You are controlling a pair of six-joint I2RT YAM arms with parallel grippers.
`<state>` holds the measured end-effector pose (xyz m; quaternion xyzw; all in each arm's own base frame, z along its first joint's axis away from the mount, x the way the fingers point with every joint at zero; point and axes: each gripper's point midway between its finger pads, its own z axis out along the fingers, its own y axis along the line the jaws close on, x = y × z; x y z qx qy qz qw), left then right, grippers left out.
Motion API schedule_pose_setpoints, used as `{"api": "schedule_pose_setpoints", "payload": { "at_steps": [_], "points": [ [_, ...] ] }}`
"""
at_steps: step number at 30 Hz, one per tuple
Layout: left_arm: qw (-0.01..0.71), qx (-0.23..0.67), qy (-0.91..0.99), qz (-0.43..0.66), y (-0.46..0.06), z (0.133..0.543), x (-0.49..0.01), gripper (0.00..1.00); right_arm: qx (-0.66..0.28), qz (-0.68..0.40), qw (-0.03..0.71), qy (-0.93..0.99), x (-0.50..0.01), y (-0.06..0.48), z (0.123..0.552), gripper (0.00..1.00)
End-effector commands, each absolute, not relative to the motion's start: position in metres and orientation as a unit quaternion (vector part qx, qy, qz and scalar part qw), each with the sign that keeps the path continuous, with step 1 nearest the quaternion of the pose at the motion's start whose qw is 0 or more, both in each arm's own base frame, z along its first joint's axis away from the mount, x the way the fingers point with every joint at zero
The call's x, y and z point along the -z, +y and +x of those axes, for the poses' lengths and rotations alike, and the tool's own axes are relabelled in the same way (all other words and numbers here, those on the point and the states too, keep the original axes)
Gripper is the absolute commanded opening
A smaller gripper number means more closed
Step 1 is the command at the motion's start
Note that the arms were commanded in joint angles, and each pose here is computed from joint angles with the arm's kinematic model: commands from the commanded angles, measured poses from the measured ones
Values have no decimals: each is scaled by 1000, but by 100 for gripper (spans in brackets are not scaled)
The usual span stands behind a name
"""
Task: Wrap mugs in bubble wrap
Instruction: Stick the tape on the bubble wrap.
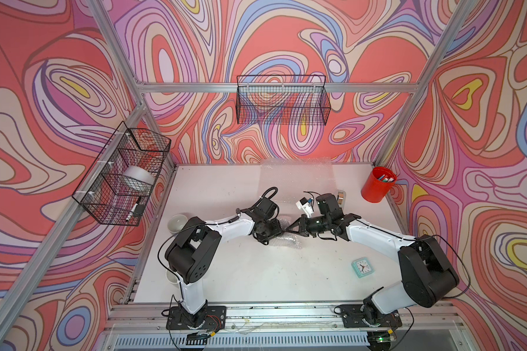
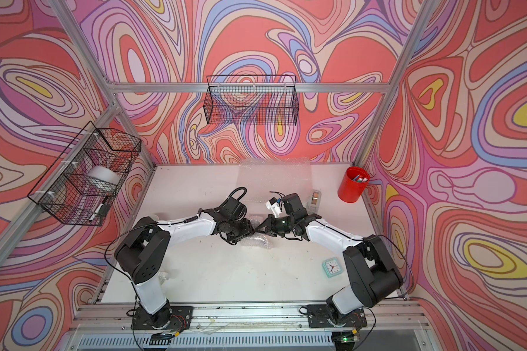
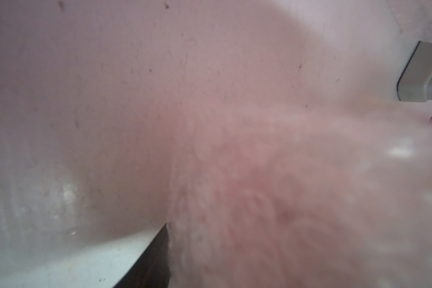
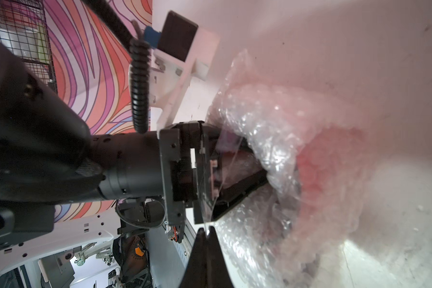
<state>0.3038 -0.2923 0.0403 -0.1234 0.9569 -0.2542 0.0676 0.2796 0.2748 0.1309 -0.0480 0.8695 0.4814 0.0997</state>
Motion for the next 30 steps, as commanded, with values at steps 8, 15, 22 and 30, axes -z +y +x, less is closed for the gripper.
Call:
{"api": "schedule_pose_setpoints", "payload": {
  "at_steps": [8, 15, 22, 30],
  "points": [
    [31, 228, 964, -134, -285, 286, -23, 58, -440, -35, 62, 895, -91, 276, 267, 0],
    [30, 228, 964, -132, -286, 287, -22, 58, -313, -67, 105, 942, -58, 252, 262, 0],
    [28, 227, 965, -131, -286, 287, -20, 57, -289, -83, 141, 943, -58, 249, 260, 0],
    [26, 229, 965, -129, -287, 286, -18, 57, -325, -93, 189, 922, -99, 260, 272, 11]
  ]
}}
